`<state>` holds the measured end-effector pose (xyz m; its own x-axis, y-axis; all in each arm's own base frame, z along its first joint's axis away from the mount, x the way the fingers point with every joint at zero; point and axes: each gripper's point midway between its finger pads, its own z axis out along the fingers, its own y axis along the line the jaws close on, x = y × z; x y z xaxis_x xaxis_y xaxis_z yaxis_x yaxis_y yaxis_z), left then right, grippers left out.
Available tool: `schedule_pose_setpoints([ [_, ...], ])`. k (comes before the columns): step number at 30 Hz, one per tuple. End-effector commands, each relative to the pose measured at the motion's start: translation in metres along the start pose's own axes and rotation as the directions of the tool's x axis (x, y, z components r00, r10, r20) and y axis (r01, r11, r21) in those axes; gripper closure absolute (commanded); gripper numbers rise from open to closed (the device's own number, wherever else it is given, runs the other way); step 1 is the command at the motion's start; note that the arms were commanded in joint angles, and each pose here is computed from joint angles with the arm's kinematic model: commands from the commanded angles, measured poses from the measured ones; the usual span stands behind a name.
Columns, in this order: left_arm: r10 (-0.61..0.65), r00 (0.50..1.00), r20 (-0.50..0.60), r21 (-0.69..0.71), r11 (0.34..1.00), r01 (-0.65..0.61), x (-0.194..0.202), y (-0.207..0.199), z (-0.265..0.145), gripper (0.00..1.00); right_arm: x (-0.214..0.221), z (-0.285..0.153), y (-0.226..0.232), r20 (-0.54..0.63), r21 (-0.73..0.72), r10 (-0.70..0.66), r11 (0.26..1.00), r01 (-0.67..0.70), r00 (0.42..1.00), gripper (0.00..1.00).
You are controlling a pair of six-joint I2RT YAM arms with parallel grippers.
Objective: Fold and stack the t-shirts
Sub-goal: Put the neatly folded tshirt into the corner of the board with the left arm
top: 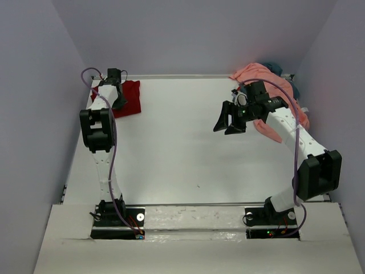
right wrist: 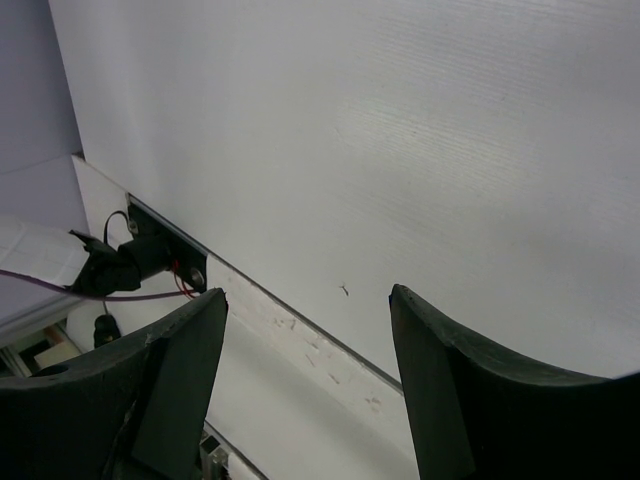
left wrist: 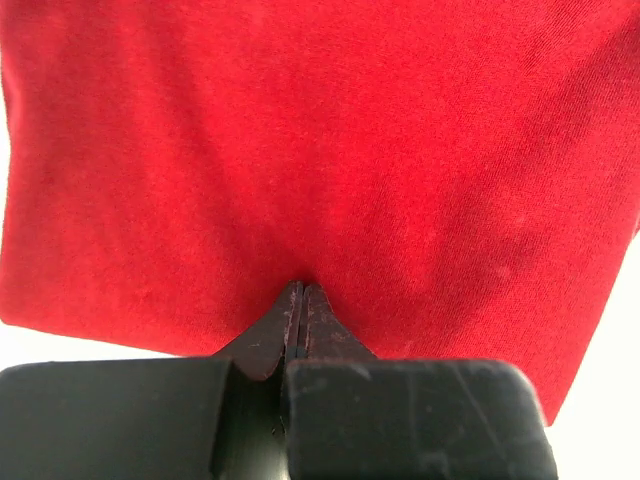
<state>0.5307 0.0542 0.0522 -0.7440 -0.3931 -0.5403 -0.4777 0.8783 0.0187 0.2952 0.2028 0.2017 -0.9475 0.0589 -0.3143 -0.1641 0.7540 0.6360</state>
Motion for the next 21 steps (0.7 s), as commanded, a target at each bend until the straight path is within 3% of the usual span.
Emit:
schedule_pose_setpoints([
  [1,-0.016,1.0,-0.001,0.029,0.999,0.016,-0.008,-0.007,0.0,1.0,-0.003,-0.009,0.013,0.049,-0.027,-0.04,0.999,0.042,0.998,0.28],
  [21,-0.024,1.0,-0.01,-0.051,0.998,0.023,-0.026,0.029,0.045,1.0,-0.004,-0.01,0.013,0.055,-0.02,-0.037,0.999,0.039,0.998,0.28],
])
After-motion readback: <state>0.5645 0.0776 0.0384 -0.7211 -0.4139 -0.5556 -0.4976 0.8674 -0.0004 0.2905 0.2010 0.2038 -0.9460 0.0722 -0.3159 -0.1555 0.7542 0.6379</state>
